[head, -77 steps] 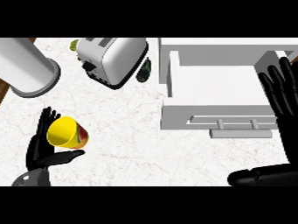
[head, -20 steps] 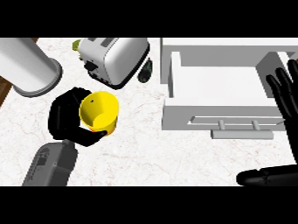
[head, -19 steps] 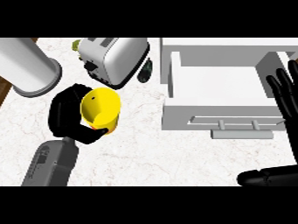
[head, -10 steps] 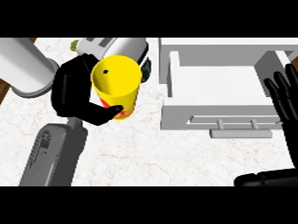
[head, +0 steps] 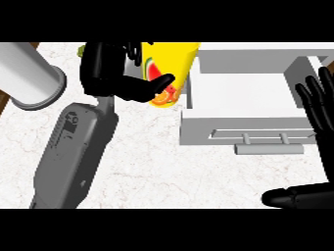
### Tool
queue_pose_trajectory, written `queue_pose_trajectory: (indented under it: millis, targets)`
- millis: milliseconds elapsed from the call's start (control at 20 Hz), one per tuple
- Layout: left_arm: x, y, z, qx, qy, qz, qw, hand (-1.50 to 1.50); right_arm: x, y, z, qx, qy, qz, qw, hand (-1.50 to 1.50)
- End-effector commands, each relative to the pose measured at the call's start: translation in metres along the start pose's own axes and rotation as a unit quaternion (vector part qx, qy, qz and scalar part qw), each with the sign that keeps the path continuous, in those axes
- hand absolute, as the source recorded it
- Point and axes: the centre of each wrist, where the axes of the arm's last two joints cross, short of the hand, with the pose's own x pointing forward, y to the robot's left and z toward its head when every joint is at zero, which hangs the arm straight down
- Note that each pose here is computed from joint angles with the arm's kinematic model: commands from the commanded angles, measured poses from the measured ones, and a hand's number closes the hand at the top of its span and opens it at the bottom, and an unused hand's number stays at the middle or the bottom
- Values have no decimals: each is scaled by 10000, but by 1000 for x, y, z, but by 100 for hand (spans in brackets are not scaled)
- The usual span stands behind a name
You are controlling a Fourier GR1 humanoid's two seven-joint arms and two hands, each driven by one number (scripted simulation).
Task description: Pick up the cup, place it into the drawer and close the drawer
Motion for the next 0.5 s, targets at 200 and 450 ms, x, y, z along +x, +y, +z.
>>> queue_pose_trajectory:
  millis: [200, 450]
  targets:
    - [-6, -24, -48, -139, 215, -237, 9994, 150, -3, -9, -11, -36, -27, 28, 10000, -150]
    - [-13, -49, -50, -153, 385, -490, 9979, 150, -10, -11, 1, 21, -16, 10, 10000, -150]
